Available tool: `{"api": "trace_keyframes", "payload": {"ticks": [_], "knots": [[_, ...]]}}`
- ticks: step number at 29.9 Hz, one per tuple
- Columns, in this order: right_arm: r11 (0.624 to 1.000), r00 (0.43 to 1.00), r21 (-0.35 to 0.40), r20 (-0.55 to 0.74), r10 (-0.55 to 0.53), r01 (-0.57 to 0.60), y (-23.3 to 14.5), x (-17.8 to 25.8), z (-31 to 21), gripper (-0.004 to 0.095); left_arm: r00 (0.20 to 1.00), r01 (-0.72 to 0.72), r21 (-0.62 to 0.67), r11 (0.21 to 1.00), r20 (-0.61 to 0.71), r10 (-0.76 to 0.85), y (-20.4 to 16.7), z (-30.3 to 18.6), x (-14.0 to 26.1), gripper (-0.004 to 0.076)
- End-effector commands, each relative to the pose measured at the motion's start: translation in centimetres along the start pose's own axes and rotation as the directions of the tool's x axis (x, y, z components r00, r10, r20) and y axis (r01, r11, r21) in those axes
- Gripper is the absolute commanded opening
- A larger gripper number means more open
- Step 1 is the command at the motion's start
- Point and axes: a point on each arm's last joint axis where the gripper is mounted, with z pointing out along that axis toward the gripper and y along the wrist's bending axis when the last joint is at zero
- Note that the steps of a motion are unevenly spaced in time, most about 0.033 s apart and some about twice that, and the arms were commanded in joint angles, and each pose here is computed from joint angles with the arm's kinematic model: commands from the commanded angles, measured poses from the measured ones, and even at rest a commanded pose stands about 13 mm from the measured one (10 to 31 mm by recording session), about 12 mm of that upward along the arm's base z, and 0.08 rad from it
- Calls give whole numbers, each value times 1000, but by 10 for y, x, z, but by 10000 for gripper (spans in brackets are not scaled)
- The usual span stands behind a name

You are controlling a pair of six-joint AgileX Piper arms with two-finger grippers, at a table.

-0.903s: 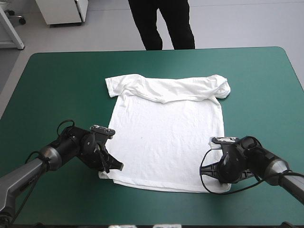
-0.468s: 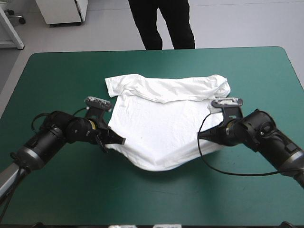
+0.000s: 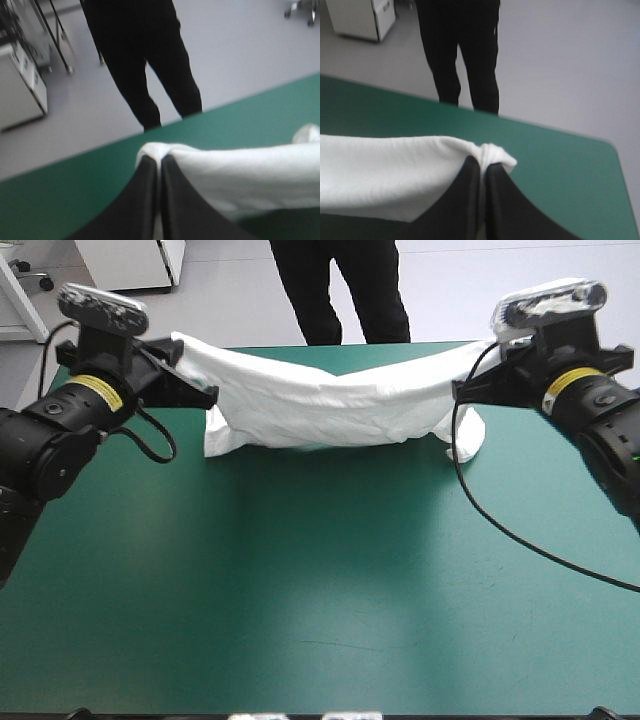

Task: Fold the cloth

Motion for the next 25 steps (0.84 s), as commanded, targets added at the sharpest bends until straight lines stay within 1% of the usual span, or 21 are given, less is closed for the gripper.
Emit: {"api": "trace_keyframes", "payload": {"ticks": [1,4,6,9,11,13,15,17,20,23,25], "knots": [[998,947,31,313,-66,59,-16,-46,-44,-17,953,-8,-35,999,304,19,11,-39,-47,-9],[996,880,36,467,-84,76,-22,-68,-67,-17,905,-8,-58,998,424,32,17,-61,-70,-9],[995,819,49,566,-100,88,-26,-82,-84,-17,862,-15,-69,998,505,48,20,-75,-83,-9],[989,716,83,683,-147,123,-30,-97,-106,-17,769,-30,-93,995,634,82,24,-98,-102,-9],[984,656,111,734,-176,140,-32,-104,-119,-17,710,-37,-111,993,697,104,26,-111,-111,-9],[982,605,121,775,-183,143,-34,-109,-129,-17,648,-35,-122,992,753,116,28,-125,-119,-9],[982,577,119,796,-182,145,-35,-112,-136,-17,608,-25,-126,992,786,116,30,-136,-125,-9],[984,562,109,810,-169,139,-35,-113,-140,-17,588,-19,-129,991,801,115,32,-143,-128,-9],[986,567,98,808,-158,136,-35,-113,-140,-17,592,-17,-130,991,797,114,32,-144,-128,-9],[986,594,88,789,-154,138,-32,-112,-131,-17,652,-10,-102,995,754,83,31,-132,-125,-9],[986,629,81,762,-155,144,-29,-111,-121,-17,710,-1,-71,997,702,51,28,-116,-121,-9]]}}
